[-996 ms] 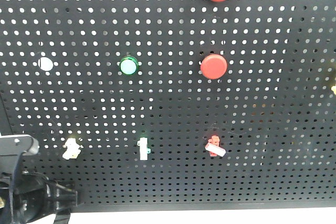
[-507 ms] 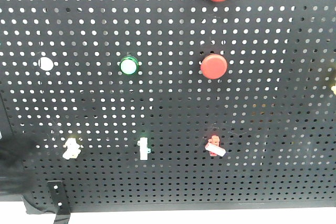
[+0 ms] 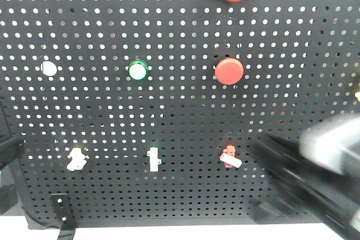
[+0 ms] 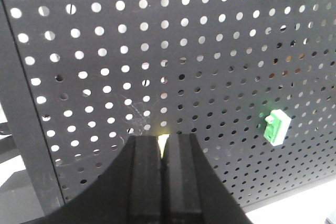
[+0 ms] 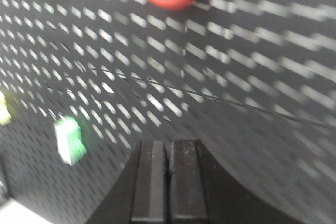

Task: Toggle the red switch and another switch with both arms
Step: 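Move the right gripper to the red-white toggle switch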

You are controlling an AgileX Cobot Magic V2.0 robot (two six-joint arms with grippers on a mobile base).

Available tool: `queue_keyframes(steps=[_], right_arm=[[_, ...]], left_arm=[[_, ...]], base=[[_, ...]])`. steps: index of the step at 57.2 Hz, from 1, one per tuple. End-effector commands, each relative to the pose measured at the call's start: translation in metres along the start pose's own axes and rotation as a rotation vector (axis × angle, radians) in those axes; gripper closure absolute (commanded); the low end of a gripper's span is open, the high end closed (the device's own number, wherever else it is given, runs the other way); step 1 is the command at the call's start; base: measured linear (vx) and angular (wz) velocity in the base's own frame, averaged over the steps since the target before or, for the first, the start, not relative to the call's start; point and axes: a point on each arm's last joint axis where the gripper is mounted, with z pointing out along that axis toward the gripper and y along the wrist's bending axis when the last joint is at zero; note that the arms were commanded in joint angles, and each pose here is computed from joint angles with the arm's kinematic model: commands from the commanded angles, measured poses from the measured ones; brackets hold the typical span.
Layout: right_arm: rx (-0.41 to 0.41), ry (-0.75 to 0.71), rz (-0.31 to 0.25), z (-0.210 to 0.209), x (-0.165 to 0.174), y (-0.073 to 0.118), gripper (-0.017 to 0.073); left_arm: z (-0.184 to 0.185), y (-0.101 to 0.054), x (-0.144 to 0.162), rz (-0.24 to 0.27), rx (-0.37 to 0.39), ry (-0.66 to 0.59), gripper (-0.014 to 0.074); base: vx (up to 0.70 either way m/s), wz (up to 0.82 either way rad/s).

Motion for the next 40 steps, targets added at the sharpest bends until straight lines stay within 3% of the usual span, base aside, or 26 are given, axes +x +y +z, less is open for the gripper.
queue_keyframes(steps=[1, 24, 34, 40], right_arm=[[-0.007, -0.151, 0.002, 0.010, -0.029, 0.003, 0.0566], [0.018, -0.096, 0.044, 0.042, -0.012, 0.002, 0.0566], [0.061, -0.061, 0.132, 0.045, -0.006, -0.002, 0.0566], [0.056, -0.014, 0.131, 0.045, -0.002, -0.001, 0.0566]], left_arm=[[-0.005, -0.002, -0.017, -0.012, 0.018, -0.114, 0.0591], [-0.005, -0.002, -0.017, -0.012, 0.018, -0.114, 0.0591], [-0.005, -0.002, -0.017, -0.011, 0.018, -0.116, 0.0591], [-0.005, -0.002, -0.018, -0.011, 0.018, -0.120, 0.0591]], base=[[0.00, 0.00], [0.00, 0.00], [0.00, 0.00], [0.00, 0.00]])
